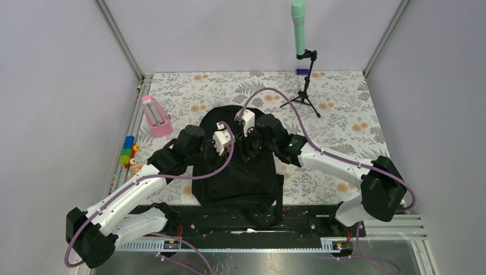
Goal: Pack the student bag
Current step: Place the stationery in the student bag, then move the student bag to the center of the board.
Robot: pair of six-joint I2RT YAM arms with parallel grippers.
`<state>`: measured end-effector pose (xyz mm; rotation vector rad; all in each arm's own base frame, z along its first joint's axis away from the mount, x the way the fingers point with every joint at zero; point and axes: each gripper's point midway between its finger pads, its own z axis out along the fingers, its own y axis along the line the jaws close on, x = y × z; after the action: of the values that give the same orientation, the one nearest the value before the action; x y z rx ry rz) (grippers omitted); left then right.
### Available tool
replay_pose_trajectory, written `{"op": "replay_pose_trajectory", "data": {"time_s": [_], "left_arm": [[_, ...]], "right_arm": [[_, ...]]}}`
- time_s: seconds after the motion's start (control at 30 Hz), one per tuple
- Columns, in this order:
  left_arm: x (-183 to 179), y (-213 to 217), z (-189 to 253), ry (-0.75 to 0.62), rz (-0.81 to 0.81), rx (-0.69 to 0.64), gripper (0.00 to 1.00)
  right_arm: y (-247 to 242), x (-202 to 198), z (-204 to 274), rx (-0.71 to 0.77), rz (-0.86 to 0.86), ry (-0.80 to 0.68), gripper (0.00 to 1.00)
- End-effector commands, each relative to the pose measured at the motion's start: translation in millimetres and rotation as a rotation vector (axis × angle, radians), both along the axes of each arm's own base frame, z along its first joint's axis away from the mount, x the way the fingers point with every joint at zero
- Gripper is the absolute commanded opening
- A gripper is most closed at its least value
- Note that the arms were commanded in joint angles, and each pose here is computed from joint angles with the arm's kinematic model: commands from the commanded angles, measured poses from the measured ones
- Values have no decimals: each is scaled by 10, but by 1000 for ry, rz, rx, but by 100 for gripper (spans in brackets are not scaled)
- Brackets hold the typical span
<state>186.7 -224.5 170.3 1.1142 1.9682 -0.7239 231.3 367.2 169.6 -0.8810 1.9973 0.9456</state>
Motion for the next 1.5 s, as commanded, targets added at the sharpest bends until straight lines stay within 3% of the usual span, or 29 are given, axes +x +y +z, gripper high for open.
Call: {"op": "replay_pose_trajectory", "data": {"time_s": [0.0, 0.17, 0.33, 0.53, 0.77, 1.07, 1.2, 1.23, 1.33, 1.37, 1.47], "left_arm": [[20, -25, 209, -56, -8, -33, 0], [24, -21, 208, -58, -7, -31, 0], [23, -27, 197, -53, -9, -30, 0], [24, -30, 185, -49, -10, -28, 0], [27, -29, 182, -50, -9, -26, 0], [87, 13, 193, -66, 28, -10, 0], [101, 17, 214, -70, 41, -18, 0], [117, 20, 215, -69, 51, -17, 6], [222, 55, 285, -66, 115, -27, 55], [263, 66, 325, -65, 138, -42, 67], [377, 87, 553, -68, 213, -129, 84]], "right_arm": [[33, -121, 145, -41, 131, 15, 21], [-48, -181, 174, -74, 176, 21, 29], [-131, -171, 195, -34, 147, 15, 54], [-153, -116, 363, 58, 107, 2, 71], [-211, 95, 476, 102, -3, -40, 75], [-997, 743, 359, 7, -545, -68, 80], [-1335, 880, 118, -45, -664, 31, 82], [-1384, 909, 64, -54, -681, 53, 82], [-1422, 957, -44, -72, -692, 89, 83], [-1413, 967, -73, -78, -690, 96, 82], [-1363, 991, -128, -86, -677, 120, 83]]}}
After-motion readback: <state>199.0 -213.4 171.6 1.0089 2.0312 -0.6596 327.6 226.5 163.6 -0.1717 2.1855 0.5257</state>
